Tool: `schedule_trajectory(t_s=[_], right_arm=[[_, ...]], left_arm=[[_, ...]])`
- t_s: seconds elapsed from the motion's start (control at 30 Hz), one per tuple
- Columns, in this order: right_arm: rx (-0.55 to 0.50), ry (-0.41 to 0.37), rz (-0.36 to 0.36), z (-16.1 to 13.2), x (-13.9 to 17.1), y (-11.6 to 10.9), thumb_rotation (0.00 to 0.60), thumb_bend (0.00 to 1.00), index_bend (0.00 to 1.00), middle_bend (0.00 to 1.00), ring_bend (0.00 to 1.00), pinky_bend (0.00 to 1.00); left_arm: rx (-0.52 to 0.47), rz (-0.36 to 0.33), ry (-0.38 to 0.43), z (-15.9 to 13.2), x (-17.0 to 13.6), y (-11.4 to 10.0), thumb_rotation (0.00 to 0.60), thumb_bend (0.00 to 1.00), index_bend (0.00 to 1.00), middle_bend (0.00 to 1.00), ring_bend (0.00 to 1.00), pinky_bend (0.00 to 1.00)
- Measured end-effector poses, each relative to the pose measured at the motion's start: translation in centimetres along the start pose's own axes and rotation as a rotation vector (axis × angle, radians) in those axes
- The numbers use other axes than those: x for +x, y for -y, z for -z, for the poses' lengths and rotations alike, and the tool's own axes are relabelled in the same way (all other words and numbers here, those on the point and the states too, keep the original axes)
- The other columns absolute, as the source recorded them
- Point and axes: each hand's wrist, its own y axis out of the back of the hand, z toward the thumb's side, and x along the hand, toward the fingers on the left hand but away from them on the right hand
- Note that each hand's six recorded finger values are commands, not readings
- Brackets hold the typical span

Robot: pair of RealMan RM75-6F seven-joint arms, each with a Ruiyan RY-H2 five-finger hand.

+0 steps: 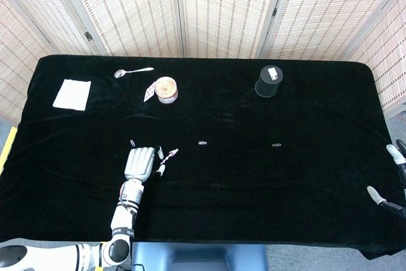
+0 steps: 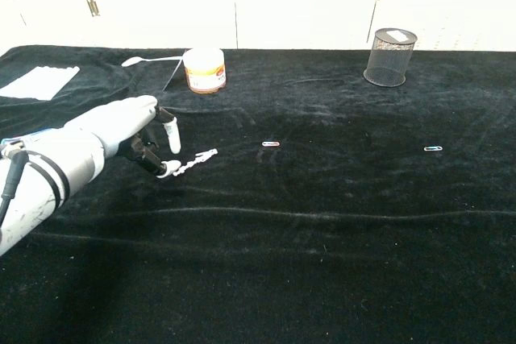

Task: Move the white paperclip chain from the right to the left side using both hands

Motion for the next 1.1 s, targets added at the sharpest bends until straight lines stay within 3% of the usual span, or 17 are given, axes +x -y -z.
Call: schedule_trajectory(t_s=[0.7,1.1], right_arm=[[-0.018,0.041,0.000,1.3,1.3,-0.4,0.600,0.25,0.00,0.00,0.00,0.00],[-0.018,0.055,-0.008,1.7,1.0,-0.3,0.600,0.25,0.00,0.00,0.00,0.00]], left_arm=[[0.067,0.018,0.007,-1.4,1.6,2.1,0.600,0.38,0.48,1.00,1.00,1.00],[0.071,0.018,-0.018,-0.7,2.8,2.1,0.600,0.38,0.47,1.00,1.00,1.00]])
